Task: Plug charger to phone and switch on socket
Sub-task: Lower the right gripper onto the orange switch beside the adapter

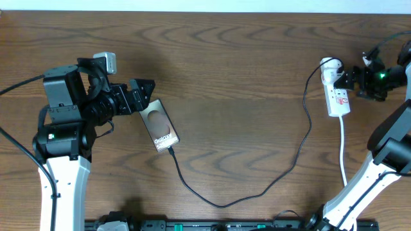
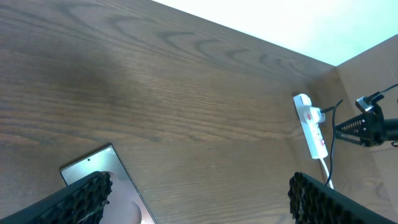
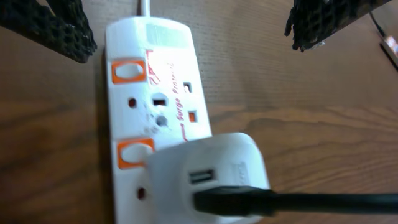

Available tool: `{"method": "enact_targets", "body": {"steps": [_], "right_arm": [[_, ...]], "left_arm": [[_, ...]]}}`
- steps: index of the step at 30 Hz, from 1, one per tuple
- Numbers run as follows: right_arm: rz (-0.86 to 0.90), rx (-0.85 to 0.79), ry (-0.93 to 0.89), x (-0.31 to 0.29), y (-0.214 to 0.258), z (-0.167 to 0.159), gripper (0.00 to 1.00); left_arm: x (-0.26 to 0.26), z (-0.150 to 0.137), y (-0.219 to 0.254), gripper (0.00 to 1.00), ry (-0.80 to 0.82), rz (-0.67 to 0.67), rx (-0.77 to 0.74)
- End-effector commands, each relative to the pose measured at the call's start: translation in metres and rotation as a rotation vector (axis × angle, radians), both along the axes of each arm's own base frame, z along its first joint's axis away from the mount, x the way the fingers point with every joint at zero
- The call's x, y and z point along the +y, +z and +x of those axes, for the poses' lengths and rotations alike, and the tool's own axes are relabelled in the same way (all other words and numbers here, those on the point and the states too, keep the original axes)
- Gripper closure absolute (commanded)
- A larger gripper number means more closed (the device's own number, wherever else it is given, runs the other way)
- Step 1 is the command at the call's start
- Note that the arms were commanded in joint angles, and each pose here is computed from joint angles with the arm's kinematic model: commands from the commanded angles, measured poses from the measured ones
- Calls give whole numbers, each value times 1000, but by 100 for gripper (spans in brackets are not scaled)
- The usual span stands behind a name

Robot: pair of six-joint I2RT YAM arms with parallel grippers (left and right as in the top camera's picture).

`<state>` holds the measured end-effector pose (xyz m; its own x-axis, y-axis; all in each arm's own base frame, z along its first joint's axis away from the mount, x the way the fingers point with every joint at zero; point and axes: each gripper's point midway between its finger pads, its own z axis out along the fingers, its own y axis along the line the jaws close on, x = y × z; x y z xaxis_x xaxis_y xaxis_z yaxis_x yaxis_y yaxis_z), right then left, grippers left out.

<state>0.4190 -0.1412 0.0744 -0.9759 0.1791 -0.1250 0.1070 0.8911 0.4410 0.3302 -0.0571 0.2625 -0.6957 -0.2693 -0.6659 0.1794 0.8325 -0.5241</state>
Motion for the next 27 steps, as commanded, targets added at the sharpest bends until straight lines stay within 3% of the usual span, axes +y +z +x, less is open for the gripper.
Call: {"method": "enact_targets", "body": {"steps": [1,9,27], "right_arm": [[0,-82,110,14,6,12,1],[-39,-146,143,22,5,31,1],[-36,-154,145,26,-4,34,1]], "left_arm": [[-1,0,2,7,-19,5,-14],[-1,-1,0,7,-18,3,-1],[-1,-5,-5,7,-17,1,24]]}}
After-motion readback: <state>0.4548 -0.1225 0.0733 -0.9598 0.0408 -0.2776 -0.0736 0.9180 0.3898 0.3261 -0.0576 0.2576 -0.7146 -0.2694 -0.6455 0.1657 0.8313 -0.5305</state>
